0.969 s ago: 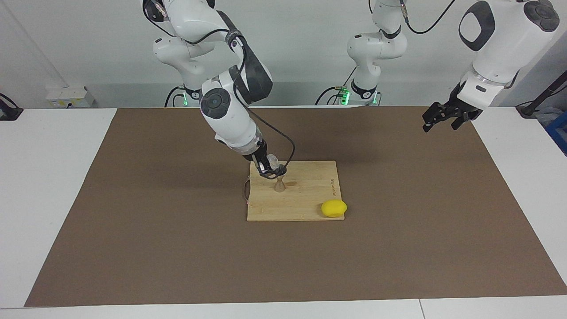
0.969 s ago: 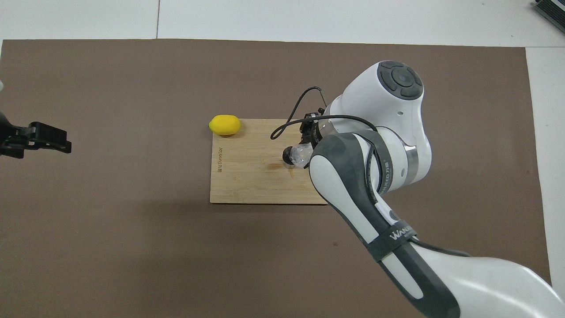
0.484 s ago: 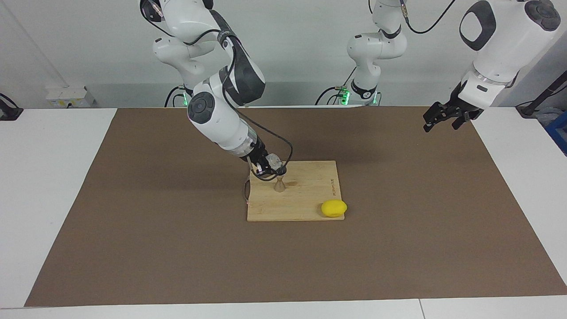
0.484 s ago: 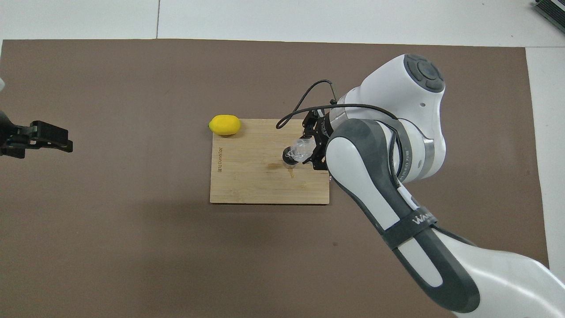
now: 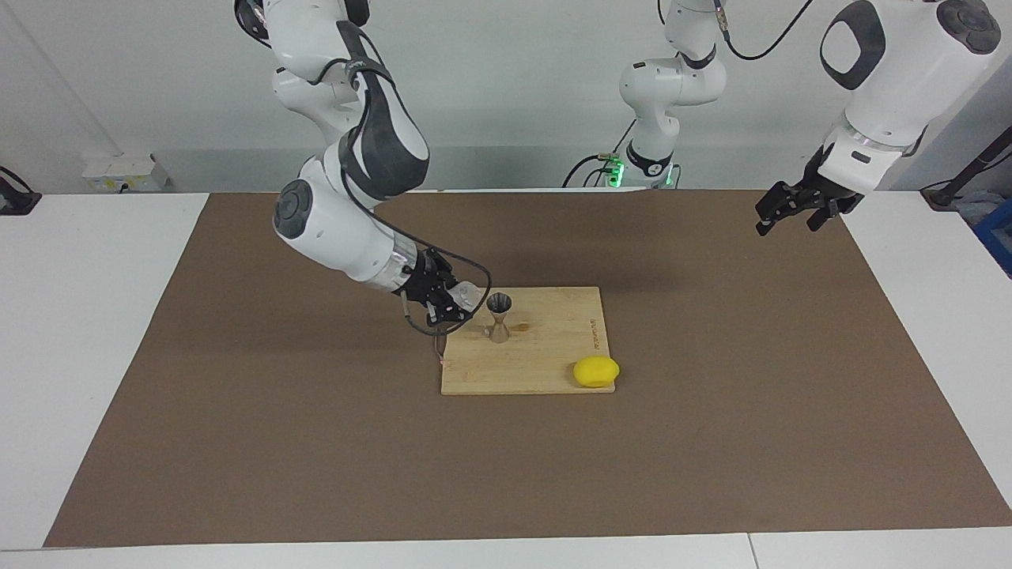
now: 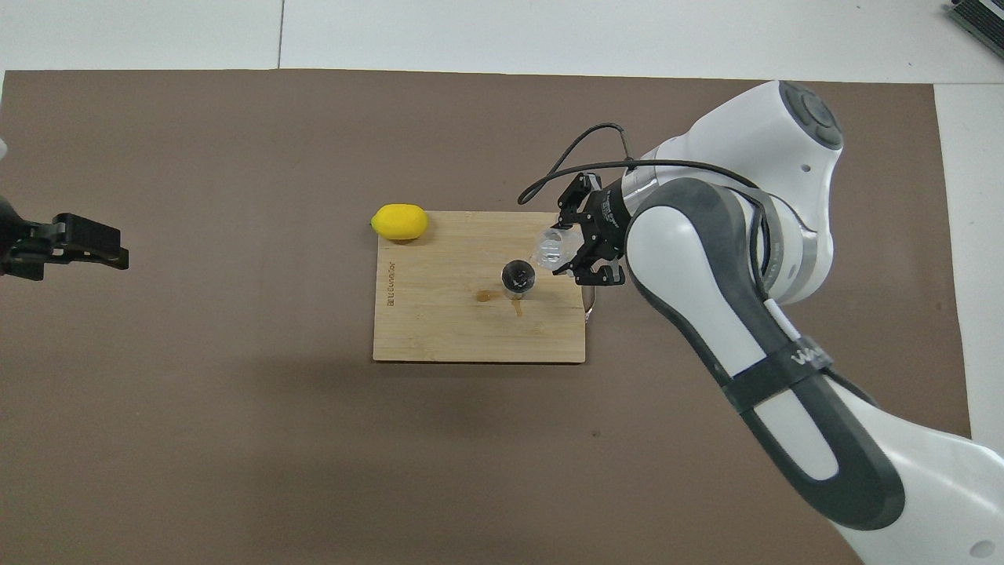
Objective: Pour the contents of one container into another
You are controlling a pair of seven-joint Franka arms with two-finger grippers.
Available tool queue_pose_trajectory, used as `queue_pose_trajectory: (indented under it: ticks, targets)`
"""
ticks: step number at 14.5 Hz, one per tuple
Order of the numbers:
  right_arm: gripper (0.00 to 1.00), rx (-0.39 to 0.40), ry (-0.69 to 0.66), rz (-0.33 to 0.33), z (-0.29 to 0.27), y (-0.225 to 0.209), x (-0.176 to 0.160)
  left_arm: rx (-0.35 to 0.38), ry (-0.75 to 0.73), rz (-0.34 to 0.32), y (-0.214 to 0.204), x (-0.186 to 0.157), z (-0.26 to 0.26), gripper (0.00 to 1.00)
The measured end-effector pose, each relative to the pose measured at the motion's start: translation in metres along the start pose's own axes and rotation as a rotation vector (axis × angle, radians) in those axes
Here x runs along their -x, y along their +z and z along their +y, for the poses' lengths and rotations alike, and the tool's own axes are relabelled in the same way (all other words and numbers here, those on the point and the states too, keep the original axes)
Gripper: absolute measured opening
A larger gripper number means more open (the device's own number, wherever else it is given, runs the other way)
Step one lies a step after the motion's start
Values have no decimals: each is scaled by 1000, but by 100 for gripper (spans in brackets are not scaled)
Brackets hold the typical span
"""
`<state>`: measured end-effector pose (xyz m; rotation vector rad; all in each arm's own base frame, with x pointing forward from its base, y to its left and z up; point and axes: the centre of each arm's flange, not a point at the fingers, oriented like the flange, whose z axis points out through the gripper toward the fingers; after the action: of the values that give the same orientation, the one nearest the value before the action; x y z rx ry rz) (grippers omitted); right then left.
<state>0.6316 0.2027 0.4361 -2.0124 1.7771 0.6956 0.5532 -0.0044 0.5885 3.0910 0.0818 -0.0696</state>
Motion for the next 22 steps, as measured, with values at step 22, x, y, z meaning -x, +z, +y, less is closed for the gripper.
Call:
queue_pose_trajectory:
  ticks: [22]
  targets:
    - [51,-260,187,-584,38,-18,-254,-1,6,-2,1,0,3,100]
